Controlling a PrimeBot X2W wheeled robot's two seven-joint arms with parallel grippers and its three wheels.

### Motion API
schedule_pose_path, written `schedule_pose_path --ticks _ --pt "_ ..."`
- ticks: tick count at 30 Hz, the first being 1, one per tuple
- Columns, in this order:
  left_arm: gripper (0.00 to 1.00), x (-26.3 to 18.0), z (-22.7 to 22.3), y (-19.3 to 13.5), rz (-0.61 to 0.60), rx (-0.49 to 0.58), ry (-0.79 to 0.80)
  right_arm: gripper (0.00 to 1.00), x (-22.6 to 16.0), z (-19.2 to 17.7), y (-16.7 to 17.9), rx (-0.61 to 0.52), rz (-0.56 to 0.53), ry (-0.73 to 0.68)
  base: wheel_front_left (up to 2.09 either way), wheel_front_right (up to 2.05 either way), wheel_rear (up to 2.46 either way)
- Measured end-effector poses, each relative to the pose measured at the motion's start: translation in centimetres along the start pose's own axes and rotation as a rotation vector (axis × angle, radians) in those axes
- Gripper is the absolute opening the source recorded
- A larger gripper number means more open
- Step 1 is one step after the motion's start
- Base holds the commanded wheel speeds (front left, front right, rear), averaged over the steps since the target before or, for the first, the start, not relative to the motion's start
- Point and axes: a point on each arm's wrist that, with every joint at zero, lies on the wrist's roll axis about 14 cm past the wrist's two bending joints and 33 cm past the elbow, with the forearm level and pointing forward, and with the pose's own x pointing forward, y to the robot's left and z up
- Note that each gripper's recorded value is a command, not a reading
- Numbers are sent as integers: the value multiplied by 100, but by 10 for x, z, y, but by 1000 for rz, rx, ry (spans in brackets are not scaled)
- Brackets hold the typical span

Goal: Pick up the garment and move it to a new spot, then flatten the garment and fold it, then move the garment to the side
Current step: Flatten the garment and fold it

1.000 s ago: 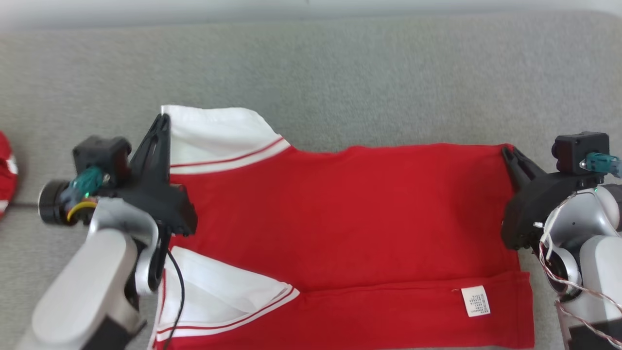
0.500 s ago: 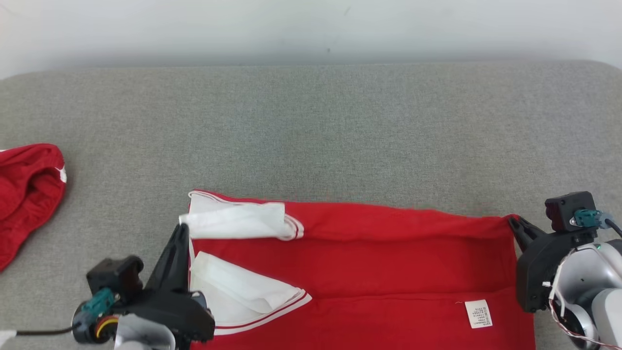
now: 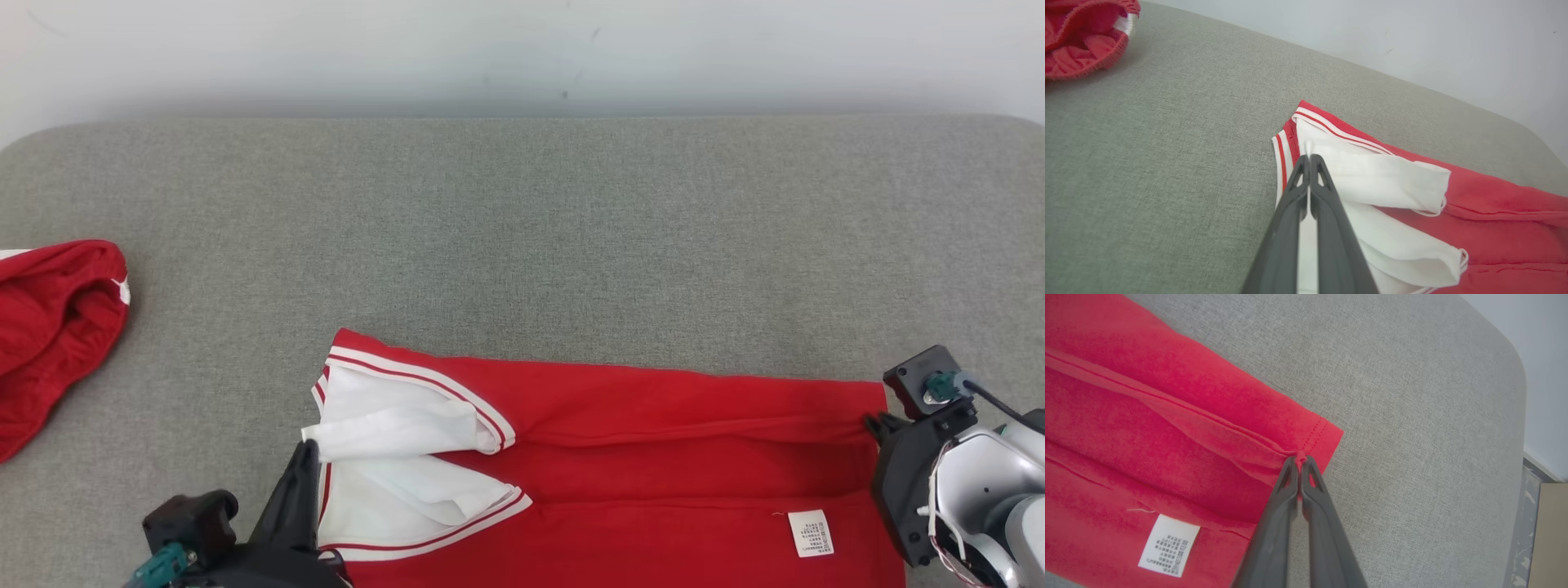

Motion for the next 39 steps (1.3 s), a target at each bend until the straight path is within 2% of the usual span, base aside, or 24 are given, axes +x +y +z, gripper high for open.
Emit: schedule_pose_path --ticks 5,10,11,12,17,22,23,25,31,36,39 --pt "0 -9 -12 2 10 -12 33 0 -1 -11 5 -86 21 64 0 0 0" --pt "0 -15 -24 2 17 -24 62 0 1 -12 10 -110 48 92 0 0 0" --pt "0 -15 -25 3 19 -25 65 36 2 -14 9 -109 49 105 0 0 0" --pt "0 -16 -27 4 23 -24 70 100 3 -15 8 -99 49 109 0 0 0" --pt "0 -17 -33 6 33 -21 86 100 5 -12 11 -71 56 118 0 0 0" --pt "0 -19 -39 7 31 5 104 100 1 3 7 -22 42 56 0 0 0" --pt "44 -20 -41 7 29 15 107 100 -1 6 7 -7 40 38 0 0 0" --pt "100 -22 -44 9 32 42 119 100 -4 11 6 21 33 0 0 0 0" --pt "100 -28 -43 19 44 130 104 100 -19 30 1 164 -4 -156 0 0 0" --pt "100 -31 -13 24 53 204 -50 100 -37 44 -1 391 -48 -348 0 0 0" --pt "100 -32 16 17 39 196 -159 100 -47 46 2 505 -70 -444 0 0 0"
